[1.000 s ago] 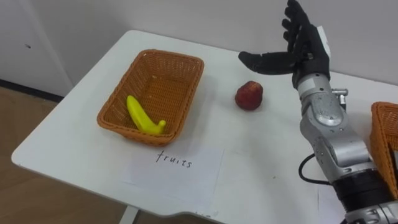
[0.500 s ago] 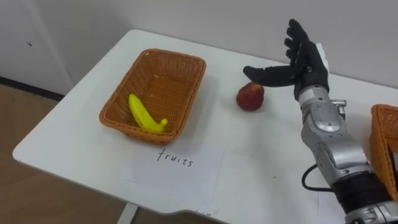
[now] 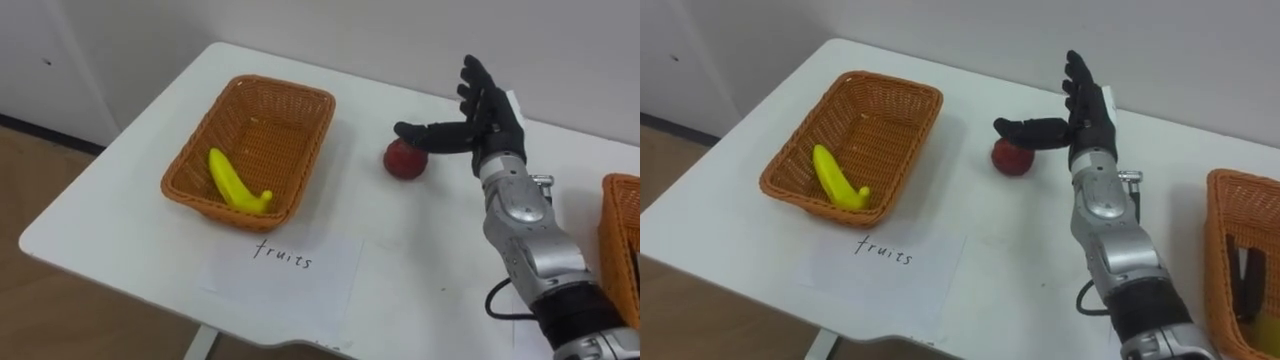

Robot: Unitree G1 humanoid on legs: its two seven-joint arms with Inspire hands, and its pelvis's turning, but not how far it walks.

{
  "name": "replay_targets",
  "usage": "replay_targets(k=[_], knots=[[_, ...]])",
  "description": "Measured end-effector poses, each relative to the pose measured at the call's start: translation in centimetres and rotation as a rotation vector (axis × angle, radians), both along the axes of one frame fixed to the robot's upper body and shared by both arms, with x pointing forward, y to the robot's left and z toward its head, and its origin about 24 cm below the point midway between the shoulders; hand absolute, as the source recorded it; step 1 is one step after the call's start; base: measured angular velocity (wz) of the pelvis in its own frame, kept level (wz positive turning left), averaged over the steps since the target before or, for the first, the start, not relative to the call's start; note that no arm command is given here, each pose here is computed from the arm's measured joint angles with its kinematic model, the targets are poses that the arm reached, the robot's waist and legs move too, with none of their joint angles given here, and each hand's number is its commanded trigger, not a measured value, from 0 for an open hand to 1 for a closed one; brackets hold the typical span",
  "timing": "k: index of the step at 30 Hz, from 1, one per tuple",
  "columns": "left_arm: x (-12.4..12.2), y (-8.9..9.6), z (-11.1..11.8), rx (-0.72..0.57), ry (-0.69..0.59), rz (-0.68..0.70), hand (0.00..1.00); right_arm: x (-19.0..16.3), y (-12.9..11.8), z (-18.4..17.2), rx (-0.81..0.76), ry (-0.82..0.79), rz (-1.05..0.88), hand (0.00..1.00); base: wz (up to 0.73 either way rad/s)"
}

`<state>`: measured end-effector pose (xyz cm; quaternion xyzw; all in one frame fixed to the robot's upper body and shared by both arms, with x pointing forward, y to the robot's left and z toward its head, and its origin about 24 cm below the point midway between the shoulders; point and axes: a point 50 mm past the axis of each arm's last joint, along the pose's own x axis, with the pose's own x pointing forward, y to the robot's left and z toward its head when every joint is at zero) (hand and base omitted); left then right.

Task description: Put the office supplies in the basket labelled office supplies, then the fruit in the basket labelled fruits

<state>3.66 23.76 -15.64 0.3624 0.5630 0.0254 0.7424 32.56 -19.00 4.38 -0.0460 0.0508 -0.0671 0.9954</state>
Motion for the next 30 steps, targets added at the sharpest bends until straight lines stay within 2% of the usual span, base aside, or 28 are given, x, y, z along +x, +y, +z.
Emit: replay_targets(k=[15, 30], knots=[[-1.3, -0.3, -0.3, -0.051, 0.047, 0.028, 0.0, -0.3, 0.0, -1.3, 0.001, 0.05, -0.014, 0.0, 0.01], [-1.7, -0.6, -0.4, -0.078, 0.064, 0.03, 0.0, -1.1, -0.2, -3.6, -0.098, 0.141, -0.002, 0.0, 0.0]])
